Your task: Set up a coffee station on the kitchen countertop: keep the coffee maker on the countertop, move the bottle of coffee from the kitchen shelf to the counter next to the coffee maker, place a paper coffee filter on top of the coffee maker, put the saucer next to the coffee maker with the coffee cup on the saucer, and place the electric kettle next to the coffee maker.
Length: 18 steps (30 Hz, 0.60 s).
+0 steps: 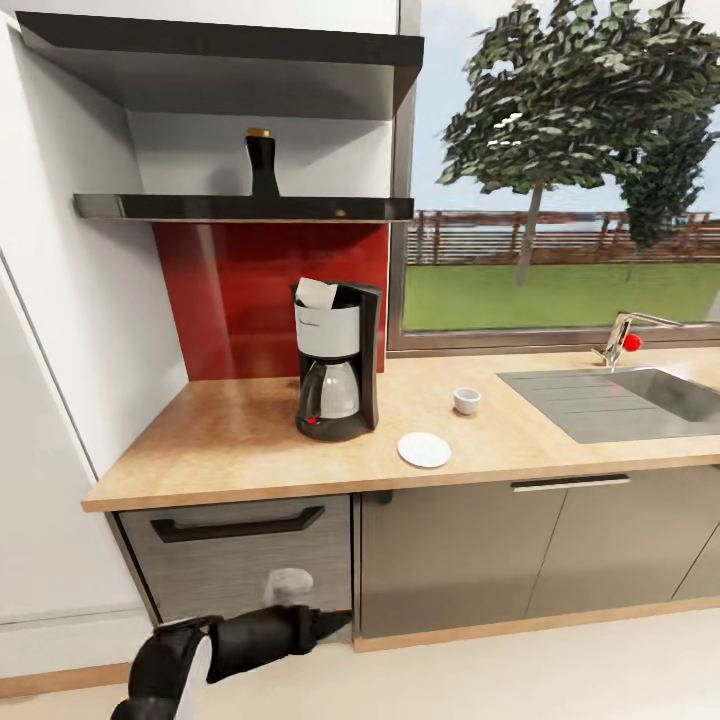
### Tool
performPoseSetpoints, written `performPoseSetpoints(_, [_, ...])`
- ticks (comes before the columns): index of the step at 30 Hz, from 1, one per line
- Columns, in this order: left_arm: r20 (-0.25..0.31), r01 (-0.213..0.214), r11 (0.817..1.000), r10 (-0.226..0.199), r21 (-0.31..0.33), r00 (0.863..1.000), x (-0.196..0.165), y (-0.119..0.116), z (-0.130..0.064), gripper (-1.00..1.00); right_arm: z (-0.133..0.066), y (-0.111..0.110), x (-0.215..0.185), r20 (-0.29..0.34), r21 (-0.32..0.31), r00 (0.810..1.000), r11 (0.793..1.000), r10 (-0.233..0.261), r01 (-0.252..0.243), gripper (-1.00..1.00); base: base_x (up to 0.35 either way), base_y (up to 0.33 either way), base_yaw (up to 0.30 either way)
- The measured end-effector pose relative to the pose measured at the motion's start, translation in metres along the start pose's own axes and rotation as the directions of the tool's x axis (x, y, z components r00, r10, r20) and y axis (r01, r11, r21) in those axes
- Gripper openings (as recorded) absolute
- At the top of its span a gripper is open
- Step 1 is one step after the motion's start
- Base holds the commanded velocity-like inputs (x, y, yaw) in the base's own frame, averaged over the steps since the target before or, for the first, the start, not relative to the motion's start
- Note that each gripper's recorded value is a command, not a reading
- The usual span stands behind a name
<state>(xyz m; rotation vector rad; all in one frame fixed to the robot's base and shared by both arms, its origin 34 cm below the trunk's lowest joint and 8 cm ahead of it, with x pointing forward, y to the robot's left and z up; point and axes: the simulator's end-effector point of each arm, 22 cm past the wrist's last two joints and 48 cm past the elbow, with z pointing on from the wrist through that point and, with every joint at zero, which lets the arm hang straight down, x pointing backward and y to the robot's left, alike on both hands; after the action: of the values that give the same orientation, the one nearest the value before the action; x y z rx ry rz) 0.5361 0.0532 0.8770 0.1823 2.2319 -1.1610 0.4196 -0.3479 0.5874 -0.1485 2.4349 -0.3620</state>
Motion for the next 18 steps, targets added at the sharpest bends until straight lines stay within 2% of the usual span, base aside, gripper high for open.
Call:
performPoseSetpoints(1, [0.068, -0.057, 0.995, 0.052, 0.083, 0.996, -0.052, -0.038, 0.005, 1.00, 0.000, 0.000, 0.000, 0.001, 0.000, 1.000, 1.000, 0.000, 0.000, 1.00, 0.000, 0.000, 0.000])
performPoseSetpoints(2, [0.117, -0.121, 0.984, 0.106, 0.129, 0.987, -0.091, -0.063, 0.004, 1.00, 0.000, 0.000, -0.001, 0.001, 0.001, 1.000, 1.000, 0.000, 0.000, 1.00, 0.000, 0.000, 0.000])
performPoseSetpoints(3, [0.137, -0.149, 0.977, 0.129, 0.150, 0.982, -0.107, -0.075, 0.003, 1.00, 0.000, -0.001, -0.001, 0.001, 0.001, 1.000, 1.000, 0.000, 0.000, 1.00, 0.000, 0.000, 0.000])
performPoseSetpoints(4, [0.187, -0.211, 0.952, 0.171, 0.223, 0.967, -0.144, -0.111, 0.000, 1.00, 0.000, -0.001, -0.001, 0.002, 0.001, 1.000, 1.000, 0.000, 0.000, 1.00, 0.000, 0.000, 0.000])
performPoseSetpoints(5, [0.243, -0.281, 0.921, 0.218, 0.269, 0.945, -0.183, -0.144, -0.008, 1.00, 0.000, -0.001, -0.001, 0.002, 0.001, 1.000, 1.000, -0.001, 0.000, 1.00, 0.000, 0.000, 0.000])
performPoseSetpoints(6, [0.307, -0.360, 0.875, 0.263, 0.324, 0.915, -0.227, -0.186, -0.021, 1.00, 0.000, -0.001, -0.001, 0.002, 0.001, 1.000, 1.000, -0.001, 0.001, 1.00, 0.000, 0.000, 0.000])
performPoseSetpoints(8, [0.354, -0.430, 0.835, 0.310, 0.343, 0.883, -0.268, -0.219, -0.033, 1.00, 0.000, -0.001, -0.001, 0.002, 0.001, 1.000, 1.000, -0.001, 0.001, 1.00, 0.000, 0.000, 0.000])
performPoseSetpoints(9, [0.380, -0.480, 0.806, 0.348, 0.346, 0.857, -0.303, -0.246, -0.040, 1.00, 0.000, -0.001, -0.001, 0.002, 0.002, 1.000, 1.000, -0.001, 0.001, 1.00, 0.000, 0.000, 0.000])
performPoseSetpoints(11, [0.399, -0.524, 0.778, 0.383, 0.346, 0.833, -0.339, -0.275, -0.049, 1.00, 0.000, -0.002, 0.000, 0.001, 0.002, 1.000, 1.000, -0.002, 0.002, 1.00, 0.000, 0.000, 0.000])
performPoseSetpoints(13, [0.406, -0.555, 0.759, 0.414, 0.341, 0.815, -0.373, -0.302, -0.057, 1.00, 0.000, -0.002, 0.000, 0.000, 0.002, 1.000, 1.000, -0.002, 0.002, 1.00, 0.000, 0.000, 0.000])
performPoseSetpoints(14, [0.416, -0.582, 0.741, 0.437, 0.336, 0.797, -0.396, -0.326, -0.067, 1.00, 0.000, -0.002, 0.001, -0.001, 0.002, 1.000, 1.000, -0.002, 0.002, 1.00, 0.000, 0.000, 0.000])
performPoseSetpoints(16, [0.422, -0.602, 0.727, 0.457, 0.329, 0.783, -0.415, -0.346, -0.076, 1.00, 0.000, -0.002, 0.001, -0.001, 0.002, 1.000, 1.000, -0.002, 0.002, 1.00, 0.000, 0.000, 0.000])
performPoseSetpoints(17, [0.431, -0.624, 0.714, 0.477, 0.319, 0.766, -0.431, -0.366, -0.086, 1.00, 0.000, -0.002, 0.001, -0.001, 0.002, 1.000, 1.000, -0.002, 0.002, 1.00, 0.000, 0.000, 0.000])
performPoseSetpoints(18, [0.450, -0.651, 0.697, 0.498, 0.302, 0.741, -0.448, -0.390, -0.102, 1.00, 0.000, -0.002, 0.001, -0.001, 0.002, 1.000, 1.000, -0.002, 0.002, 1.00, 0.000, 0.000, 0.000])
